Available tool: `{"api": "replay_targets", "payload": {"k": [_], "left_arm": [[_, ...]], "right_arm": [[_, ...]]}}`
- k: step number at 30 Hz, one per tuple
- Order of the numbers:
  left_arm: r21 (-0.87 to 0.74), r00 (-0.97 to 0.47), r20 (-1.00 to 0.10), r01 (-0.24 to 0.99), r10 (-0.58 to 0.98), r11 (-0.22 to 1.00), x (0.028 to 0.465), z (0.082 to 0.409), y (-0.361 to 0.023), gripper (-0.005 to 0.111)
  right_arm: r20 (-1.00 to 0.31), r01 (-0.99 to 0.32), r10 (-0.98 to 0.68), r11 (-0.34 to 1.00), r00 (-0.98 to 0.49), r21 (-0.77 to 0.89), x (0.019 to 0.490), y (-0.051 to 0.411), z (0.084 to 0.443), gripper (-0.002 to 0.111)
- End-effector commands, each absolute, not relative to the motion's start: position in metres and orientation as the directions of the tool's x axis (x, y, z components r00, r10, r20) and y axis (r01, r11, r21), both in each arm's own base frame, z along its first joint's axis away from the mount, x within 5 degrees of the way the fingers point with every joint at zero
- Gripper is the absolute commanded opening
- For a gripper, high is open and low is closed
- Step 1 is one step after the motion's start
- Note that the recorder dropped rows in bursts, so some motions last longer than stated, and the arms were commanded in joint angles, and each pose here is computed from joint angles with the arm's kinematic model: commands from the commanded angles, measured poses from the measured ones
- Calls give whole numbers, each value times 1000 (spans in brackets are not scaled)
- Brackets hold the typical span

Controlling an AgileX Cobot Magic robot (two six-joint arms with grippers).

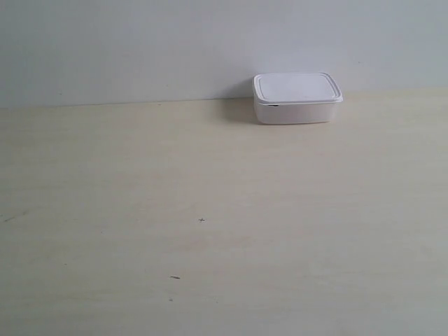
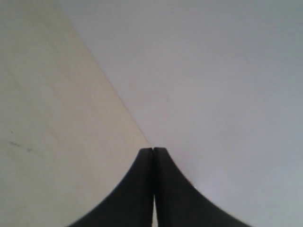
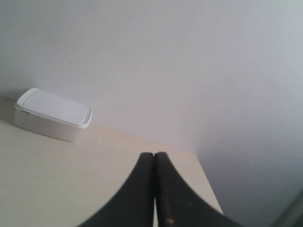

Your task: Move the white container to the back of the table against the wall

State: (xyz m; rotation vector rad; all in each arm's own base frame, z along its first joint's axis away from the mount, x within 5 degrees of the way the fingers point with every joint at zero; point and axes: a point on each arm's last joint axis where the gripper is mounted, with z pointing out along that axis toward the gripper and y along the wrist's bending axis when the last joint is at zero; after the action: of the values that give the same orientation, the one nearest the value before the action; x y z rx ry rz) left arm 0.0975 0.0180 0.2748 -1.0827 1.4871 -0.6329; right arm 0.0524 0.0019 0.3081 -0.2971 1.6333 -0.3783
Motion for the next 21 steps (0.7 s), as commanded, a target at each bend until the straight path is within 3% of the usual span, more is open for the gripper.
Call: {"api": "replay_targets", "payload": {"k": [1, 5, 6, 8, 10, 12, 17, 21], "left_arm": [[-863, 100, -458, -290, -883, 415, 96, 274, 22, 0], [-836, 87, -508, -291, -857, 466, 93, 275, 21, 0], [-589, -20, -781, -313, -625, 745, 90, 274, 22, 0], [-270, -196, -926, -251, -322, 930, 85, 268, 16, 0], [-99, -238, -961, -178, -141, 979, 83, 258, 12, 0], [-49, -210, -974, -179, -86, 983, 80, 242, 13, 0], [-67, -217, -970, -201, -112, 977, 71, 197, 13, 0], [-68, -230, -966, -201, -114, 977, 69, 188, 12, 0]], "right_arm": [[-905, 39, -414, 907, -101, -419, 52, 1, 307, 0], [-905, 39, -414, 907, -101, -419, 52, 1, 307, 0], [-905, 39, -414, 907, -101, -419, 52, 1, 307, 0], [-905, 39, -414, 907, -101, -419, 52, 1, 307, 0], [-905, 39, -414, 907, -101, -419, 52, 1, 307, 0], [-905, 39, -414, 907, -101, -419, 52, 1, 307, 0], [-905, 39, -414, 907, -101, -419, 52, 1, 307, 0], [-905, 39, -414, 907, -101, -419, 52, 1, 307, 0]]}}
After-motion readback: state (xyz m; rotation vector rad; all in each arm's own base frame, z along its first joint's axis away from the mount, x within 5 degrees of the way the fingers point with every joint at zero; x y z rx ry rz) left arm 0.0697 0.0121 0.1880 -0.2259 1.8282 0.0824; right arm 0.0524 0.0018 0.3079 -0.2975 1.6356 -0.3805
